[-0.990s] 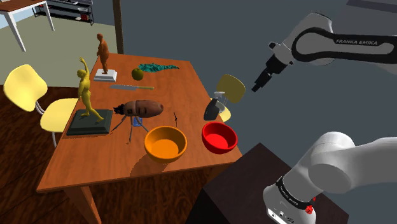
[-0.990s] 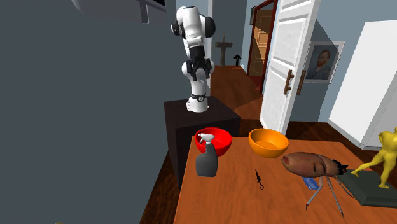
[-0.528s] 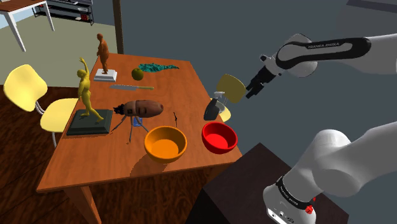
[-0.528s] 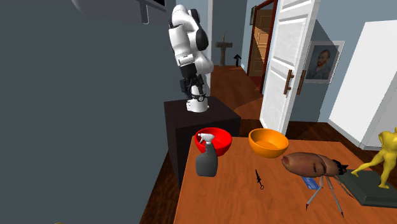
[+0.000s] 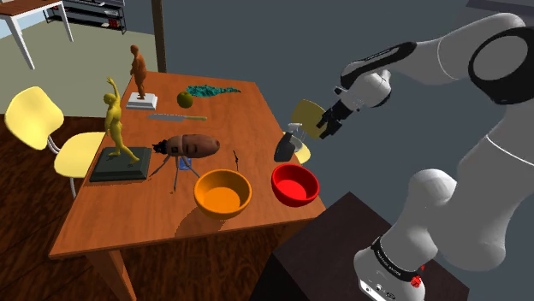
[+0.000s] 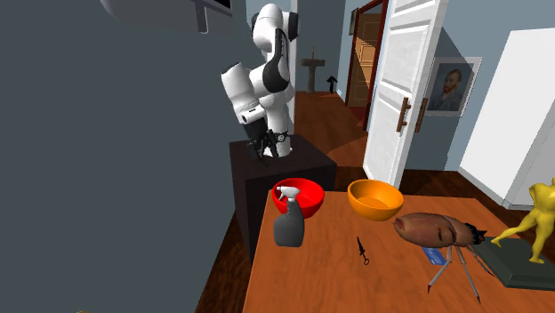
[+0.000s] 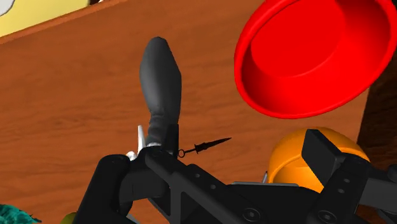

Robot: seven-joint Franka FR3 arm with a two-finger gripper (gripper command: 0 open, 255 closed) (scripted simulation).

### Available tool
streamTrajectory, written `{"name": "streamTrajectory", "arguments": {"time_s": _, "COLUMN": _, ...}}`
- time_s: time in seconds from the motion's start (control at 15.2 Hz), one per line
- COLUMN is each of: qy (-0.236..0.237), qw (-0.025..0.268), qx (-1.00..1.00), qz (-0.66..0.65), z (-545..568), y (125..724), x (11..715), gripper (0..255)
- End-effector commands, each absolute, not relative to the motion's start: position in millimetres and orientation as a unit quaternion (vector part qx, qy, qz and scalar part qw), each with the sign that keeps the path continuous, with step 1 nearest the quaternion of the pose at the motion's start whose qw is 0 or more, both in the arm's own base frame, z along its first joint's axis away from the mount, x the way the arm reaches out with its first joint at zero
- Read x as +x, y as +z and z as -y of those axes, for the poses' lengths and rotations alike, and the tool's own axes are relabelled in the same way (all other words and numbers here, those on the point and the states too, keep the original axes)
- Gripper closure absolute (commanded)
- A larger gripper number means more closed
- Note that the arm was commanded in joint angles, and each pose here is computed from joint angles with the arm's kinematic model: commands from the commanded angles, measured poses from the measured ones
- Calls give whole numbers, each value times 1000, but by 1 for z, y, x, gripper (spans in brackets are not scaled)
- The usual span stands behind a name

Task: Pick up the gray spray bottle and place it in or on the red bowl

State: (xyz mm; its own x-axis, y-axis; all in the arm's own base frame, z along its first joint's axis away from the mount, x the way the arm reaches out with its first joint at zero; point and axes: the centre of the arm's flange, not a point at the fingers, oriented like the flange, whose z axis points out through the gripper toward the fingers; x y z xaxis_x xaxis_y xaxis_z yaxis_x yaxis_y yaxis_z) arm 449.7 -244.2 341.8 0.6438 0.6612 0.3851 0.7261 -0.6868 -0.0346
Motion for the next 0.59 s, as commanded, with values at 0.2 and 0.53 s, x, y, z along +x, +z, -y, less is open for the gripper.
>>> {"name": "streamTrajectory", "arguments": {"time_s": 0.2, "qy": -204, "qw": 112, "qx": -866, "qz": 443, "z": 262, "y": 287, "x": 495, "gripper": 0}}
{"name": "streamTrajectory", "arguments": {"time_s": 0.53, "qy": -217, "qw": 134, "qx": -830, "qz": 497, "z": 274, "y": 235, "x": 544, "gripper": 0}}
